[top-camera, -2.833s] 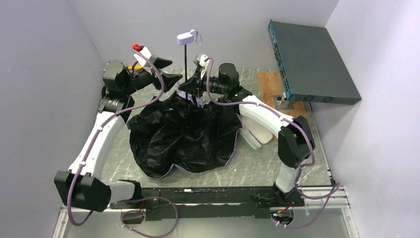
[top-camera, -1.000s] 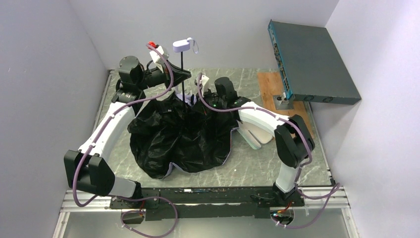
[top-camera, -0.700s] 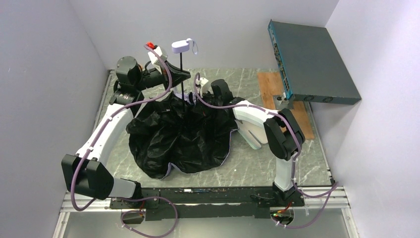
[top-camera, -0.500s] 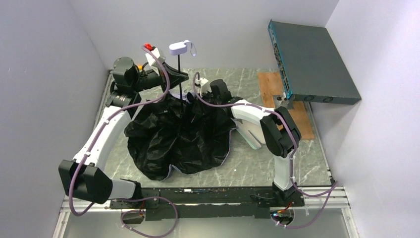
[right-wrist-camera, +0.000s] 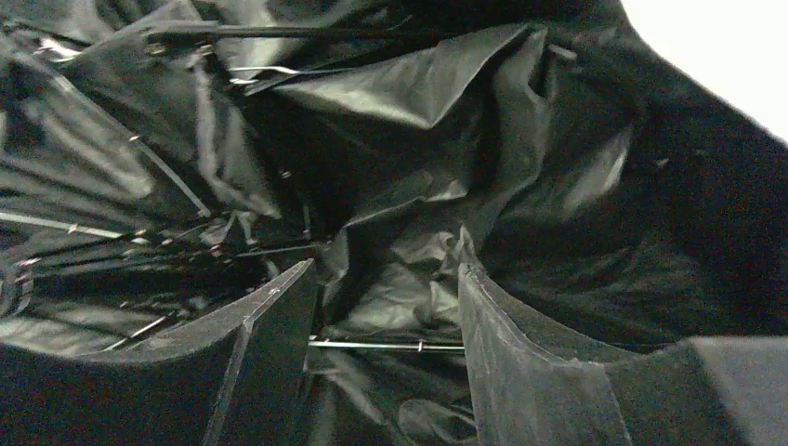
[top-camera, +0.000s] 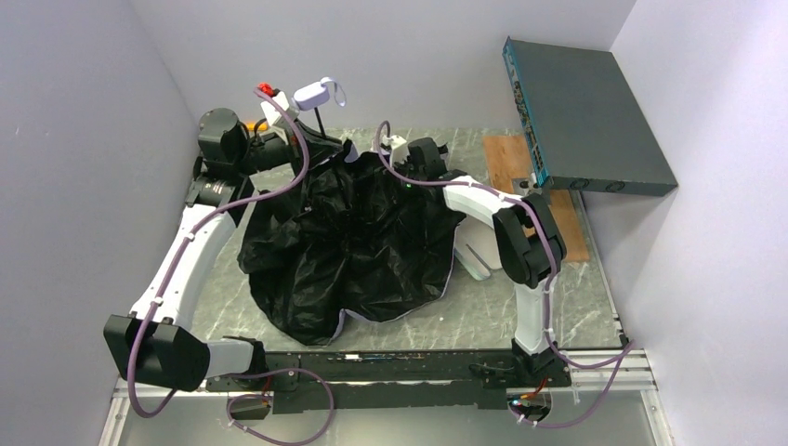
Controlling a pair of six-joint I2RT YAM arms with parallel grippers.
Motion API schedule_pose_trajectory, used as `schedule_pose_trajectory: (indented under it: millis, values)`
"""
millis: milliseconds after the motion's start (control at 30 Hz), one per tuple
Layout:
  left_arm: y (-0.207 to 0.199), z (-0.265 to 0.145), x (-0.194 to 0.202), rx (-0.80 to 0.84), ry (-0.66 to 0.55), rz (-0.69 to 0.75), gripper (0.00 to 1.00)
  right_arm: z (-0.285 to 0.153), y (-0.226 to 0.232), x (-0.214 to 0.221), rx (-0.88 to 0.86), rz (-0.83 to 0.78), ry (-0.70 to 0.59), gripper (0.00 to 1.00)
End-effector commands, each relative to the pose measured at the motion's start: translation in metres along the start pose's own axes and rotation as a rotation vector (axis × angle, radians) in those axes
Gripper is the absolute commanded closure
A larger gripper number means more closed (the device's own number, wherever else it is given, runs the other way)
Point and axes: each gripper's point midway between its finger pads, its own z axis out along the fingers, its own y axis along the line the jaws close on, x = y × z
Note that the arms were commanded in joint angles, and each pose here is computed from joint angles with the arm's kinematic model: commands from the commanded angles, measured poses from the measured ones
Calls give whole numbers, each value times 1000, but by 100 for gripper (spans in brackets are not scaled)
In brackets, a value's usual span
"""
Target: Open the umbrella
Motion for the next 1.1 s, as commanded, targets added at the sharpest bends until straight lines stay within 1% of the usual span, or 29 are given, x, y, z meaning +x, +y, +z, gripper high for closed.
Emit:
schedule_pose_trajectory:
  millis: [0, 100, 200, 300, 400, 533, 633, 733, 767, 833, 900, 1000, 1067]
  values:
    - [-5, -4, -34, 18, -71, 85, 100, -32, 25, -37, -132, -64, -80, 42]
    - [-2, 0, -34, 28, -79, 74, 100, -42, 57, -57, -225, -101, -133, 49]
    - [-4, 2, -37, 47, -85, 69, 100, -47, 82, -75, -299, -93, -185, 58]
    - [-6, 1, -40, 51, -84, 81, 100, -45, 101, -83, -351, -72, -197, 61]
    - [-10, 0, -43, 58, -79, 93, 100, -34, 114, -82, -392, -51, -182, 65]
    - [-14, -2, -47, 55, -80, 103, 100, -11, 120, -72, -415, -51, -151, 71]
    - [-19, -5, -52, 61, -82, 109, 100, 13, 111, -58, -403, -26, -116, 71]
    - [-28, -8, -58, 81, -88, 111, 100, 35, 90, -50, -361, -4, -97, 70]
    - [-32, -10, -62, 91, -91, 113, 100, 41, 81, -49, -342, 3, -97, 69]
    - [-41, -14, -67, 112, -90, 121, 100, 51, 66, -50, -321, 29, -105, 58]
    - [-50, -18, -70, 133, -84, 129, 100, 59, 56, -52, -318, 43, -119, 46]
    - [-59, -24, -69, 153, -51, 154, 100, 69, 45, -62, -314, 11, -163, 28]
    - [-63, -27, -70, 156, -35, 181, 100, 75, 40, -69, -316, -17, -182, 22]
